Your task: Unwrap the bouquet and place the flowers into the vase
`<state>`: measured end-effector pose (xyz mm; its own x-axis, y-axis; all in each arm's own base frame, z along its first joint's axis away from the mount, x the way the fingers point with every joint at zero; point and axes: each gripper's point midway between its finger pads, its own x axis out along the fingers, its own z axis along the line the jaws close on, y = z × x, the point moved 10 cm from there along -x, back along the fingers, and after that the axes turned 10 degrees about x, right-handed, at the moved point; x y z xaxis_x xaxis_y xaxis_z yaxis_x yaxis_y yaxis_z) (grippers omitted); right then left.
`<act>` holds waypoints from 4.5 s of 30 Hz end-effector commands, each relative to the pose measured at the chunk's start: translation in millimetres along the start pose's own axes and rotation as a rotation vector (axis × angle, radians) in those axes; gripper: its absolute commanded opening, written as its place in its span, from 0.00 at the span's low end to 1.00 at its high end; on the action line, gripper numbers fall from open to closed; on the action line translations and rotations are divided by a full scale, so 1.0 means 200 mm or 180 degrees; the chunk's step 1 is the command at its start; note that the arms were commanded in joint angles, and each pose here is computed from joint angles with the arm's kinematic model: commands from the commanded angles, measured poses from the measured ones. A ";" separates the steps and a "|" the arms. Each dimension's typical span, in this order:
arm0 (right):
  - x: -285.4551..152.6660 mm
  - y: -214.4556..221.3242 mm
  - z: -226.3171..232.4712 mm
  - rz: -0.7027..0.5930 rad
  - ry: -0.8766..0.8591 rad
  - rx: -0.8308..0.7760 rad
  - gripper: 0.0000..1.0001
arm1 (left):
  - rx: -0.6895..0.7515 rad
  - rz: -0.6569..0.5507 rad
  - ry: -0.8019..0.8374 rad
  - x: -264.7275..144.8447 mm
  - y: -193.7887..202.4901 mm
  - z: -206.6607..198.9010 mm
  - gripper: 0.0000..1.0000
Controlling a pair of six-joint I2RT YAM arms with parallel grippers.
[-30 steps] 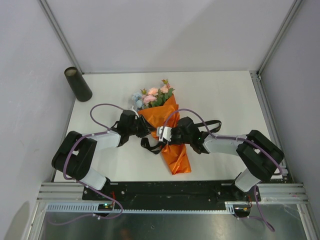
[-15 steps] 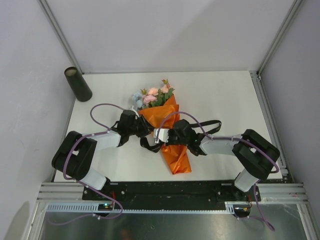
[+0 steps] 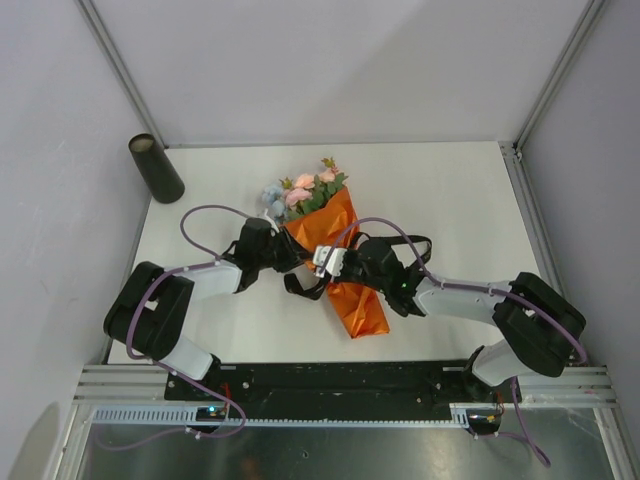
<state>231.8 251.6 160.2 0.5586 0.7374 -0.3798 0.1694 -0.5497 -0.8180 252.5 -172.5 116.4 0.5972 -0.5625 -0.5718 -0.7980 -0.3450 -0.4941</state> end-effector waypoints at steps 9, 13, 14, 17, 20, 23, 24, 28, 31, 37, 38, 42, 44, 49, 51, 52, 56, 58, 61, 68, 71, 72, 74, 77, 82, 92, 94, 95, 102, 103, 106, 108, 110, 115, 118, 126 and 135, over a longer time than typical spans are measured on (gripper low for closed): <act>-0.02 -0.08 -0.06 -0.0456 0.0569 0.0685 0.00 | 0.0072 -0.0060 0.0007 0.03 -0.03 -0.02 0.32; 0.01 -0.05 -0.01 -0.0450 0.0592 0.0685 0.00 | 0.0112 -0.0077 0.0041 0.03 -0.03 -0.04 0.30; 0.01 -0.06 -0.02 -0.0498 0.0664 0.0695 0.00 | 0.0126 -0.0084 0.0028 0.03 -0.03 -0.04 0.30; -0.04 -0.13 -0.10 -0.0639 0.1097 0.0840 0.00 | 0.0146 -0.0083 -0.0050 0.03 -0.02 -0.03 0.28; -0.12 -0.20 -0.17 -0.0742 0.1552 0.1025 0.02 | 0.0143 -0.0077 -0.0166 0.04 -0.01 0.00 0.27; -0.15 -0.19 -0.17 -0.0769 0.1582 0.1016 0.05 | 0.0132 -0.0061 -0.0217 0.04 0.00 0.00 0.27; -0.15 -0.17 -0.15 -0.0754 0.1489 0.0938 0.07 | 0.0131 -0.0065 -0.0230 0.04 0.00 0.01 0.27; -0.13 -0.06 -0.09 -0.0546 0.1354 0.0733 0.12 | 0.0158 -0.0069 -0.0251 0.04 0.00 0.00 0.26; -0.15 -0.03 -0.10 -0.0450 0.1598 0.0727 0.10 | 0.0175 -0.0067 -0.0290 0.03 0.00 0.01 0.26; -0.24 -0.09 -0.18 -0.0584 0.1994 0.0717 0.02 | 0.0189 -0.0063 -0.0331 0.03 0.01 0.01 0.26; -0.26 -0.11 -0.20 -0.0632 0.2034 0.0739 0.02 | 0.0190 -0.0066 -0.0336 0.03 0.01 0.01 0.26; -0.35 -0.18 -0.30 -0.0772 0.2162 0.0857 0.01 | 0.0200 -0.0071 -0.0348 0.03 0.00 0.00 0.26; -0.40 -0.21 -0.35 -0.0867 0.2233 0.0934 0.01 | 0.0207 -0.0063 -0.0355 0.04 0.01 0.00 0.26; -0.54 -0.28 -0.46 -0.1102 0.2392 0.1074 0.00 | 0.0216 -0.0041 -0.0356 0.05 0.01 -0.01 0.27; -0.59 -0.31 -0.50 -0.1200 0.2477 0.1096 0.00 | 0.0224 -0.0041 -0.0348 0.05 0.01 -0.02 0.27; -0.62 -0.32 -0.53 -0.1239 0.2533 0.1095 0.00 | 0.0228 -0.0041 -0.0349 0.05 0.01 -0.02 0.27; -0.73 -0.41 -0.68 -0.1318 0.2836 0.1097 0.00 | 0.0249 -0.0036 -0.0333 0.06 0.01 -0.04 0.27; -0.79 -0.46 -0.76 -0.1359 0.2984 0.1083 0.00 | 0.0265 -0.0031 -0.0321 0.05 0.01 -0.05 0.27; -0.89 -0.54 -0.88 -0.1488 0.3120 0.1078 0.00 | 0.0276 -0.0032 -0.0324 0.05 0.00 -0.05 0.27; -1.16 -0.71 -1.11 -0.1842 0.3470 0.0974 0.00 | 0.0303 -0.0047 -0.0330 0.05 -0.01 -0.06 0.28; -1.24 -0.76 -1.19 -0.1937 0.3566 0.0886 0.00 | 0.0307 -0.0042 -0.0322 0.06 -0.02 -0.07 0.28; -1.25 -0.77 -1.21 -0.1972 0.3583 0.0841 0.00 | 0.0306 -0.0036 -0.0320 0.06 -0.02 -0.07 0.28; -1.28 -0.78 -1.28 -0.2027 0.3664 0.0771 0.00 | 0.0310 -0.0038 -0.0311 0.06 -0.02 -0.08 0.28; -1.33 -0.79 -1.38 -0.2043 0.3816 0.0746 0.00 | 0.0323 -0.0051 -0.0305 0.05 -0.03 -0.08 0.28; -1.44 -0.82 -1.56 -0.2090 0.4053 0.0742 0.00 | 0.0337 -0.0056 -0.0302 0.05 -0.04 -0.09 0.28; -1.56 -0.89 -1.92 -0.1919 0.4343 0.0834 0.00 | 0.0351 -0.0092 -0.0256 0.03 -0.07 -0.13 0.30; -1.56 -0.90 -1.99 -0.1881 0.4386 0.0841 0.00 | 0.0357 -0.0111 -0.0238 0.03 -0.08 -0.14 0.30; -1.56 -0.90 -2.03 -0.1882 0.4400 0.0838 0.00 | 0.0366 -0.0124 -0.0231 0.02 -0.09 -0.15 0.30; -1.46 -0.82 -2.19 -0.2022 0.4263 0.0820 0.00 | 0.0404 -0.0190 -0.0146 -0.03 -0.14 -0.21 0.35; -1.44 -0.79 -2.21 -0.2009 0.4228 0.0844 0.00 | 0.0409 -0.0204 -0.0107 -0.04 -0.15 -0.23 0.36; -1.36 -0.73 -2.26 -0.1978 0.4121 0.0845 0.00 | 0.0441 -0.0248 -0.0012 -0.09 -0.18 -0.29 0.39; -1.30 -0.68 -2.30 -0.1934 0.4042 0.0835 0.00 | 0.0486 -0.0291 0.0039 -0.13 -0.21 -0.32 0.43; -1.26 -0.64 -2.33 -0.1889 0.4004 0.0818 0.00 | 0.0530 -0.0307 0.0047 -0.17 -0.22 -0.34 0.45; -1.19 -0.58 -2.39 -0.1832 0.4000 0.0807 0.00 | 0.0649 -0.0394 0.0154 -0.32 -0.23 -0.40 0.53; -1.14 -0.50 -2.40 -0.1686 0.4082 0.0925 0.00 | 0.0763 -0.0523 0.0268 -0.43 -0.24 -0.44 0.60; -0.89 -0.03 -2.21 -0.1315 0.4075 0.1914 0.01 | 0.1187 -0.0756 0.0287 -0.69 -0.22 -0.45 0.88; -0.68 0.41 -1.87 -0.0800 0.3701 0.3794 0.06 | 0.1737 -0.0704 -0.0202 -0.85 -0.15 -0.33 0.99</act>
<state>486.2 -46.0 294.4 0.9736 -0.2018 -0.1065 -0.0399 0.3089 -0.9503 179.6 -130.7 271.4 0.7497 -0.5270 -0.4003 -0.5365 -0.1297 -0.8339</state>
